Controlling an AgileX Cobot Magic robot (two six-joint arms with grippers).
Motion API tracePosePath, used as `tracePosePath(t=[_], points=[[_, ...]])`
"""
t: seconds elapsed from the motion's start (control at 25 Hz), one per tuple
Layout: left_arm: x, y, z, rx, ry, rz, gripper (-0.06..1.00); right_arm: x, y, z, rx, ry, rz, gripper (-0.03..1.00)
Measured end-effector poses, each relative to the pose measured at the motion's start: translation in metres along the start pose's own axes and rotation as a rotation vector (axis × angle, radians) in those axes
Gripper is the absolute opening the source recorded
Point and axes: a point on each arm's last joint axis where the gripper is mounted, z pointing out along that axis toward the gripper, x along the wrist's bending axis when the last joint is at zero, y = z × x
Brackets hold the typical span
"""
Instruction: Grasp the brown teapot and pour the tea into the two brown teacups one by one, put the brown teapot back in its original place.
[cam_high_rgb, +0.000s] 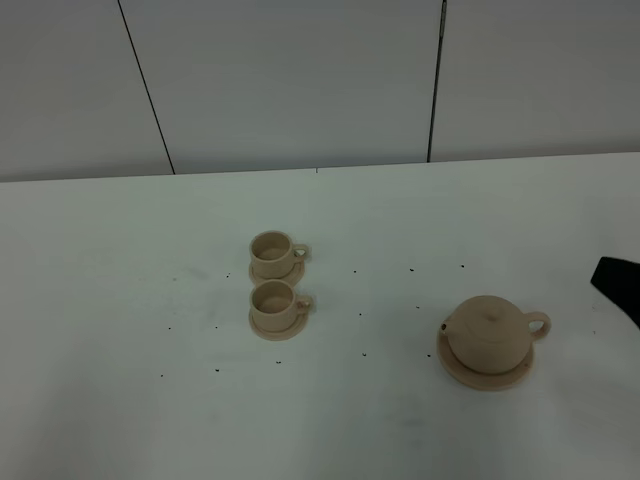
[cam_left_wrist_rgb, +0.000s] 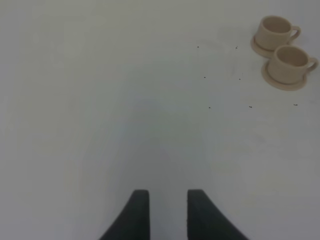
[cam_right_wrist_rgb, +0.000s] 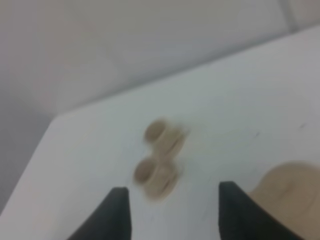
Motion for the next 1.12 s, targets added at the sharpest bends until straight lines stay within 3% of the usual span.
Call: tracePosePath(t=[0.36,0.6,0.84,1.12], points=[[0.000,0.000,0.000,0.000,0.000,0.000,0.25,-0.021,0.019,-0.004,-0.205,-0.237,0.009,0.39],[0.000,0.000,0.000,0.000,0.000,0.000,0.25,-0.026,0.049,0.008,-0.278,-0.350,-0.094,0.35],[0.000,0.000,0.000,0.000,0.000,0.000,0.25,-0.018,0.087,0.057,-0.191,-0.294,-0.205,0.33],[0.000,0.000,0.000,0.000,0.000,0.001,0.25,-0.007,0.102,0.121,0.110,-0.071,-0.384,0.32]])
